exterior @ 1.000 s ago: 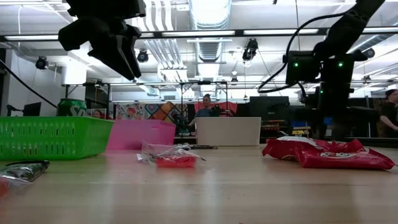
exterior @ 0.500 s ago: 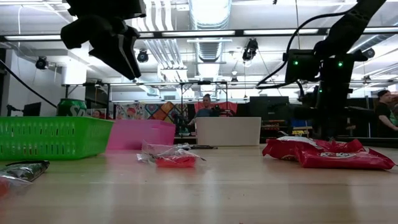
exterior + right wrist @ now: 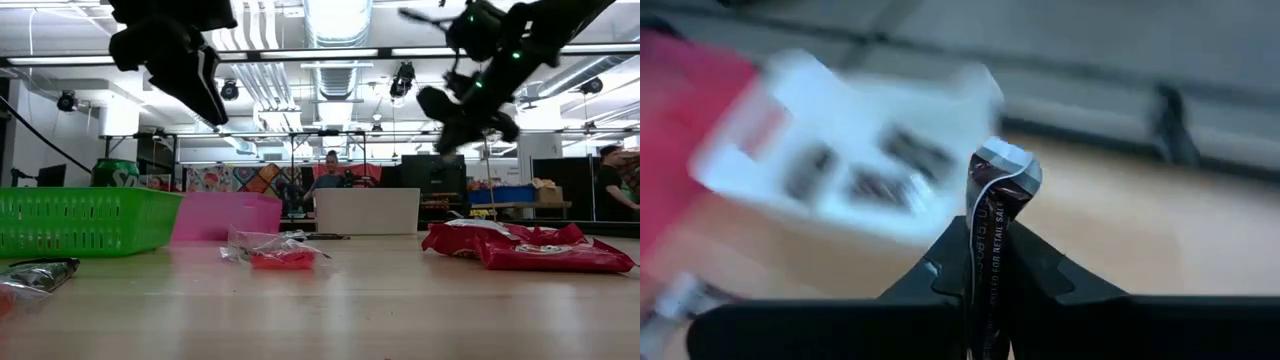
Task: Organize candy in baskets
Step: Put the brown chocolate into the white bin
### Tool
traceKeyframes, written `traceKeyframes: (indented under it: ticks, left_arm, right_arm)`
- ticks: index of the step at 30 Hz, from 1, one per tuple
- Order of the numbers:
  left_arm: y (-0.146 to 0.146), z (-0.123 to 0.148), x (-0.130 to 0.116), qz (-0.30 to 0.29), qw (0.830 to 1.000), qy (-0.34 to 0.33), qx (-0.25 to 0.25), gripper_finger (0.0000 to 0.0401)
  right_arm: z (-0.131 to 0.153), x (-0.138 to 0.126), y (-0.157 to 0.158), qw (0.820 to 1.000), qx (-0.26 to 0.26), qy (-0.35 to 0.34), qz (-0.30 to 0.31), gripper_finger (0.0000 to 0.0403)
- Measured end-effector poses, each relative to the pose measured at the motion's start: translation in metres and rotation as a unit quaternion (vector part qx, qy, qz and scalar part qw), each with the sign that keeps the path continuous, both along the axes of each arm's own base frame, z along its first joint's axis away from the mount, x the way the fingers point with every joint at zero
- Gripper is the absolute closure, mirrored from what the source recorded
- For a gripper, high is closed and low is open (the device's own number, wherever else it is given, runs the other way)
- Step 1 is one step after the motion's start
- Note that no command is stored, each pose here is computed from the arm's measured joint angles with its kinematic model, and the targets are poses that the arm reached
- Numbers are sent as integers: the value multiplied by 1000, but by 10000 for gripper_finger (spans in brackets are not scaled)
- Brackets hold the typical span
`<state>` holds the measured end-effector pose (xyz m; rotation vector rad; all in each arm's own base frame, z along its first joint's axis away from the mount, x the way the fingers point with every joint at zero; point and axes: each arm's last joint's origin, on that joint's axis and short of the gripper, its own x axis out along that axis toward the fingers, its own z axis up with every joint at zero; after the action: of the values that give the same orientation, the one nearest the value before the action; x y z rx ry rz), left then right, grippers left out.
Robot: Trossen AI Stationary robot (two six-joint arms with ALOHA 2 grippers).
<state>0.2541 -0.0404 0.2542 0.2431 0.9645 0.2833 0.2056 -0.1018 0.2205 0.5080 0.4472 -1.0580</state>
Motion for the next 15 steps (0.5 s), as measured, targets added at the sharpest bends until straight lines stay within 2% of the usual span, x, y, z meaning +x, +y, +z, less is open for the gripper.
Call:
traceKeyframes:
  ticks: [3, 7, 11, 15]
  left_arm:
    - [0, 1, 1, 5, 1000, -11, -6, 253]
    - [-1, 2, 2, 18, 999, -23, -16, 253]
    - [-1, 3, 5, 32, 998, -44, -30, 253]
    - [-2, 5, 8, 39, 996, -66, -40, 253]
  right_arm:
    - [13, 14, -7, 995, -83, -30, 44, 373]
    - [13, 31, -15, 981, -170, -14, 89, 373]
    - [2, 48, -25, 971, -216, -5, 99, 373]
    - [-21, 61, -37, 972, -215, -9, 90, 366]
